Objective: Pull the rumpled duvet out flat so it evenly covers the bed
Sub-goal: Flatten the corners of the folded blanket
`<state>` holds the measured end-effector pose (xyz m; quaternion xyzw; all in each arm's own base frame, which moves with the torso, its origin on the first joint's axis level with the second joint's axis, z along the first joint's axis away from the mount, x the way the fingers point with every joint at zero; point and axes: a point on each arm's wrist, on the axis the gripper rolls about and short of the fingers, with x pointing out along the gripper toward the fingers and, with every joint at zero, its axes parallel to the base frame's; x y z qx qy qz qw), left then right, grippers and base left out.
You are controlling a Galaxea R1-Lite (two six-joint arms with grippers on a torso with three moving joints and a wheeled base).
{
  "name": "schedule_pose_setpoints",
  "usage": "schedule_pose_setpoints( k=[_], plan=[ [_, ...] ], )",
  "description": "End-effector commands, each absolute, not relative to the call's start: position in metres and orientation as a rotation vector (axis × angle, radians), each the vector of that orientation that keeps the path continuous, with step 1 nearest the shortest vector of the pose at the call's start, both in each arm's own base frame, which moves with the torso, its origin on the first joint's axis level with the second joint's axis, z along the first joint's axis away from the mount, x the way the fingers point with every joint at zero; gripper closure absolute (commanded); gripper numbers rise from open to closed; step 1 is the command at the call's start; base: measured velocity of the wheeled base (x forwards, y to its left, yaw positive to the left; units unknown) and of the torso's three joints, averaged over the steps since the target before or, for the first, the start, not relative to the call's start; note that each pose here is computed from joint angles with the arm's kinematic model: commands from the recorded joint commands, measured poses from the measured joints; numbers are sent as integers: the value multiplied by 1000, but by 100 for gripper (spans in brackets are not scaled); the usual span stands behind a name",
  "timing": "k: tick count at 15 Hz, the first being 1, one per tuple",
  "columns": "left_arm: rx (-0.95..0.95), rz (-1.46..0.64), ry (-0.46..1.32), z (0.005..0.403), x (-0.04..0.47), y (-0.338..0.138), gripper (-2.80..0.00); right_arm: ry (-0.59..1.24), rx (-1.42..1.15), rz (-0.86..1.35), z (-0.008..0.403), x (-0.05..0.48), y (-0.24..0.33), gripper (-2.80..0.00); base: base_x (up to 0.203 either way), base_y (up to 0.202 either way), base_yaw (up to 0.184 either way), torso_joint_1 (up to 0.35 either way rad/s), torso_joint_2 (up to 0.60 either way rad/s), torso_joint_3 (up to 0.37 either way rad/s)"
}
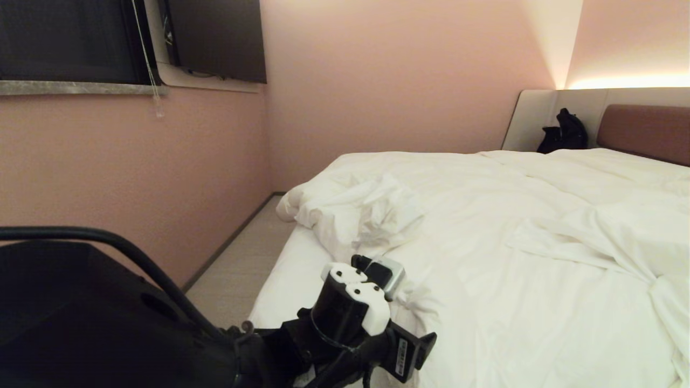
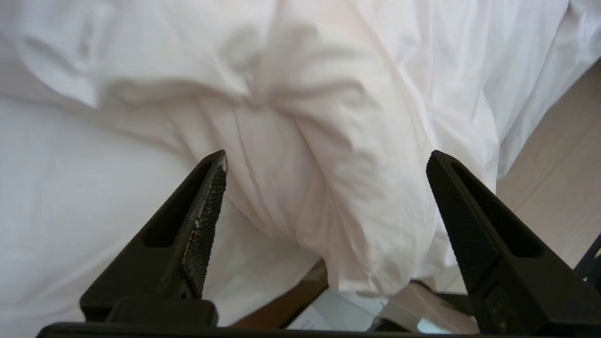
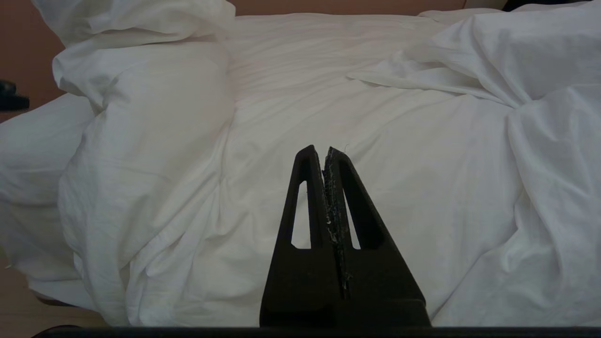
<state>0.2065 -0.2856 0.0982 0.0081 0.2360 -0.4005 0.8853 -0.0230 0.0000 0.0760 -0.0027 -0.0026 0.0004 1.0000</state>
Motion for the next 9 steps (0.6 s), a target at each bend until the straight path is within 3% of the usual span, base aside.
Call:
schedule_pose_setpoints(
  k=[1, 3, 4, 7, 9],
  plan=[
    [-11, -812, 456, 112, 216, -281, -280, -4, -6, 1, 76, -23, 0, 0, 0, 0, 0, 0, 0, 0],
    [-60, -746, 395, 140, 251, -277, -280, -4, -6, 0, 76, -23, 0, 0, 0, 0, 0, 0, 0, 0],
    [-92, -719, 342, 163, 270, -275, 0, -5, -6, 0, 76, -23, 0, 0, 0, 0, 0, 0, 0, 0],
    [-144, -657, 251, 215, 311, -264, 0, -3, -6, 0, 76, -23, 0, 0, 0, 0, 0, 0, 0, 0],
    [-152, -641, 236, 227, 330, -264, 0, -5, -6, 0, 76, -23, 0, 0, 0, 0, 0, 0, 0, 0]
  ],
)
